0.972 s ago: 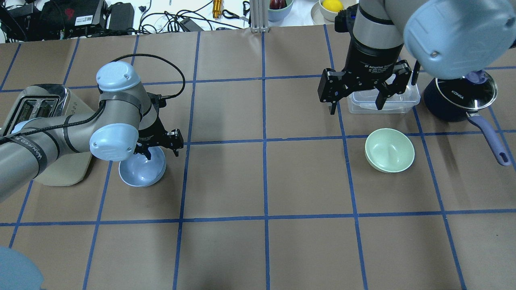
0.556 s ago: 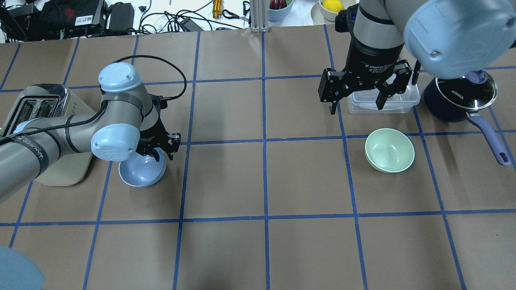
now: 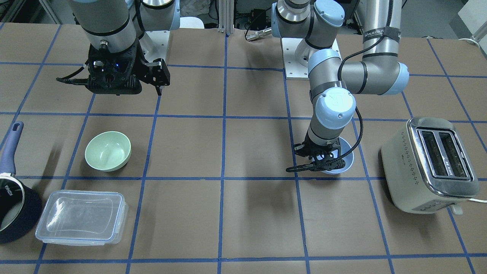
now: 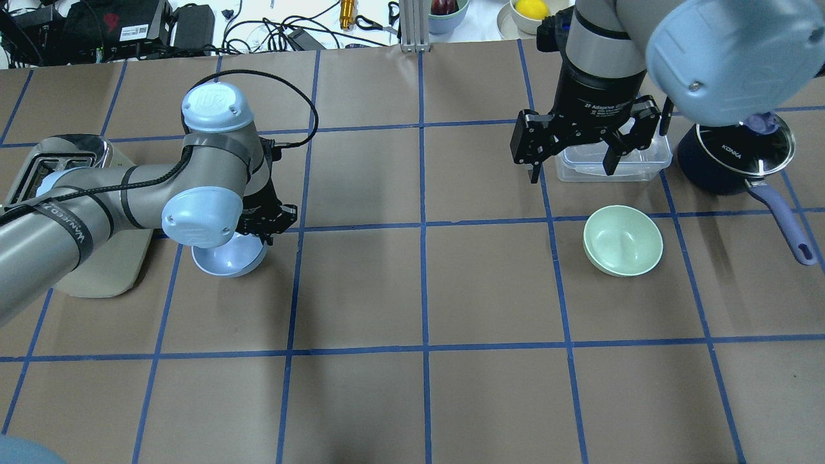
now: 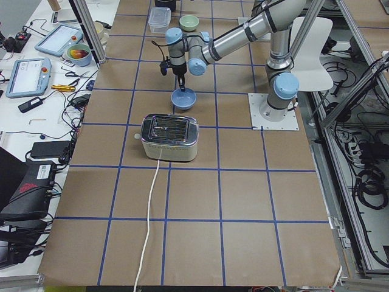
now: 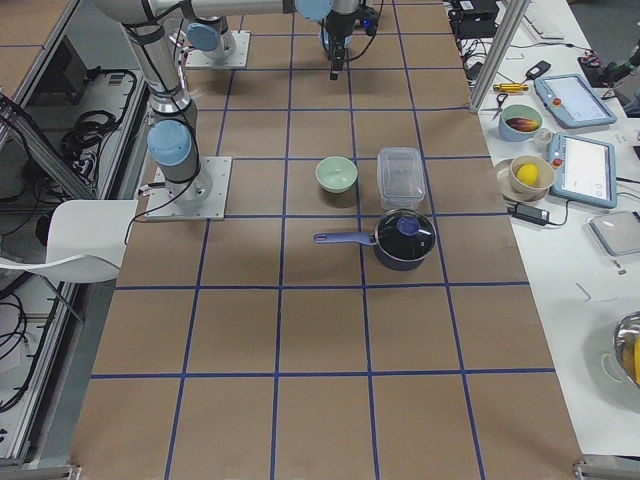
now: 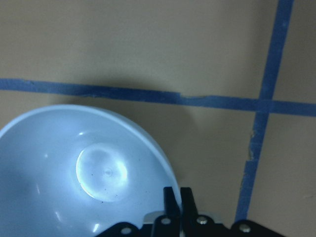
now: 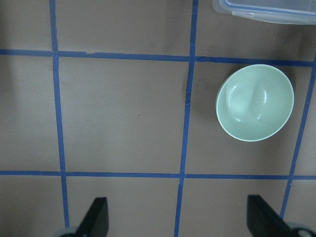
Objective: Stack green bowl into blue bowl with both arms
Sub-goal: 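Carry the light blue bowl to the table centre with the left gripper, then release the light blue bowl and raise the left gripper away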
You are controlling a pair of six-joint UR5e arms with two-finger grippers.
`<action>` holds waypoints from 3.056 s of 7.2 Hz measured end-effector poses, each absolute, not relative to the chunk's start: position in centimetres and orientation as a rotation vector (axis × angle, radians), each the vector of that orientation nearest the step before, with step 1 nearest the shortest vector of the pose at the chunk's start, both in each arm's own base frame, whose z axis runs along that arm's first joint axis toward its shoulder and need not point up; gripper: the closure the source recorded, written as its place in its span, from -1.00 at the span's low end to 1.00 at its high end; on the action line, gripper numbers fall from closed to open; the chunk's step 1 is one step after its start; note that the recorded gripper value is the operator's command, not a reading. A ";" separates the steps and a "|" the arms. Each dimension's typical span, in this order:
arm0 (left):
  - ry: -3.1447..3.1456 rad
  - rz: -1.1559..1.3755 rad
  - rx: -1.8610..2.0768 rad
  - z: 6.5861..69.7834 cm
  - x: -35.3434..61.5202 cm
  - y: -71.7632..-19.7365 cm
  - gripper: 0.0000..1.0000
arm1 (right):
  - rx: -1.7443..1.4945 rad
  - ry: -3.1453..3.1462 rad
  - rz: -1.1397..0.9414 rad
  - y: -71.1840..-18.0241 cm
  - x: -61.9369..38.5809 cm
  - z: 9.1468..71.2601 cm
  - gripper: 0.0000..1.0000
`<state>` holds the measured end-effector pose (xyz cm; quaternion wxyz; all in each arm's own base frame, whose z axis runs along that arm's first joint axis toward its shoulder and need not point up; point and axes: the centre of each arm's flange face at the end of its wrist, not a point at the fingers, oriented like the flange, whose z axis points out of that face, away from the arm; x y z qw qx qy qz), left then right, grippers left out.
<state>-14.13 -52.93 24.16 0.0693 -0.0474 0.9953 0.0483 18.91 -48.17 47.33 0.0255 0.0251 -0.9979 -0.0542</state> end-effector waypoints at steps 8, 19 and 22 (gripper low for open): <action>3.172 0.089 -0.352 26.0 -35.9 -52.7 1.00 | 0.168 -3.034 -0.185 -50.1 10.7 48.9 -1.00; 3.164 0.024 -0.206 29.6 -36.1 -54.7 -1.00 | 0.162 -3.045 -0.199 -50.5 10.7 48.2 -1.00; 3.130 0.059 -0.115 34.4 -27.2 -56.0 -1.00 | 0.107 -3.045 -0.257 -51.9 10.9 45.1 -1.00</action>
